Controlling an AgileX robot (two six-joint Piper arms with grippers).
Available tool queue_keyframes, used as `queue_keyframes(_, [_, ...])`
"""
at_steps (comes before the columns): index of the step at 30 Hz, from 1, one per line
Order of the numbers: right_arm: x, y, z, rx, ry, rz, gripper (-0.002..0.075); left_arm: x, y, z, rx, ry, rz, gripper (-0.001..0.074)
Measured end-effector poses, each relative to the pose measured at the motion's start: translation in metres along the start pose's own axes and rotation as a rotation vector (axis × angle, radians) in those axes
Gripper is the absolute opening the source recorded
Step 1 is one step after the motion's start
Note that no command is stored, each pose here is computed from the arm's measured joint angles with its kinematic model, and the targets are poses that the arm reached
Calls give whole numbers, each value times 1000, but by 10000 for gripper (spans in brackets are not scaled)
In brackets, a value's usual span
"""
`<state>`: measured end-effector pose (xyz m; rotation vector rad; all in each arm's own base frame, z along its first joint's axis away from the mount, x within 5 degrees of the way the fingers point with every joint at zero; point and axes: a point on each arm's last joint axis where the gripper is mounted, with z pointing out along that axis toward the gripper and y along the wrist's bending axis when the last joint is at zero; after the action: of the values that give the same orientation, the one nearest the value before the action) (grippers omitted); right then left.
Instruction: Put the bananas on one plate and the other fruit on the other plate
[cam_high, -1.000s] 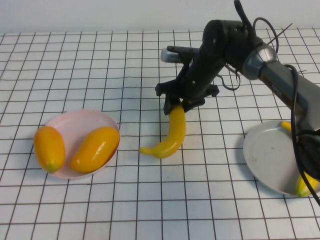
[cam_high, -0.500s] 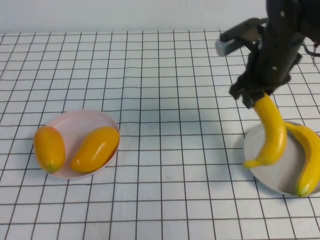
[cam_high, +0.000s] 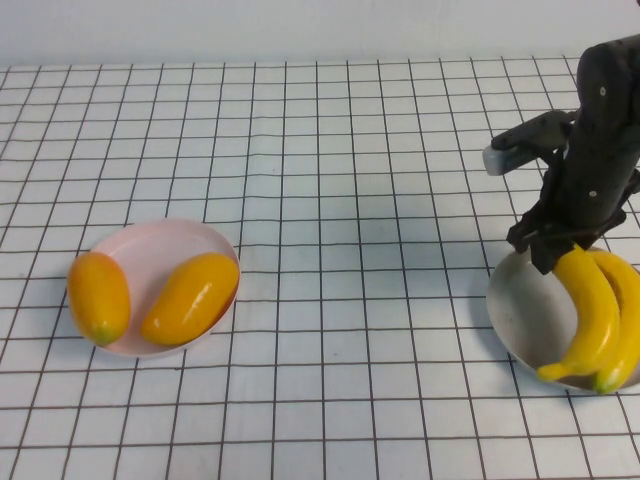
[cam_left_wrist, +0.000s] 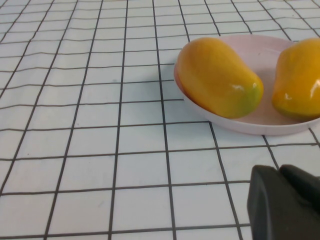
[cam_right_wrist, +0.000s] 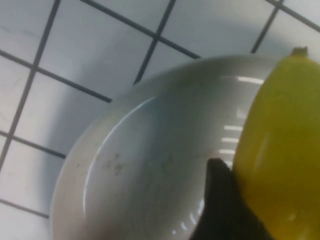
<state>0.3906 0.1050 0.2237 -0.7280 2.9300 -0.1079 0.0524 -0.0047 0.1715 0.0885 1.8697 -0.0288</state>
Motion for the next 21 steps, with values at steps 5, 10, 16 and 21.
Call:
queue_keyframes(5, [-4, 1, 17, -11, 19, -2, 467, 0, 0, 0, 0, 0, 0, -4])
queue_keyframes(10, [-1, 1, 6, -12, 21, 50, 416, 0, 0, 0, 0, 0, 0, -4])
queue_keyframes(16, [25, 9, -61, -57, -224, 116, 78, 0, 0, 0, 0, 0, 0, -4])
queue_keyframes(21, [80, 21, -118, -63, -555, 160, -1, 0, 0, 0, 0, 0, 0, -4])
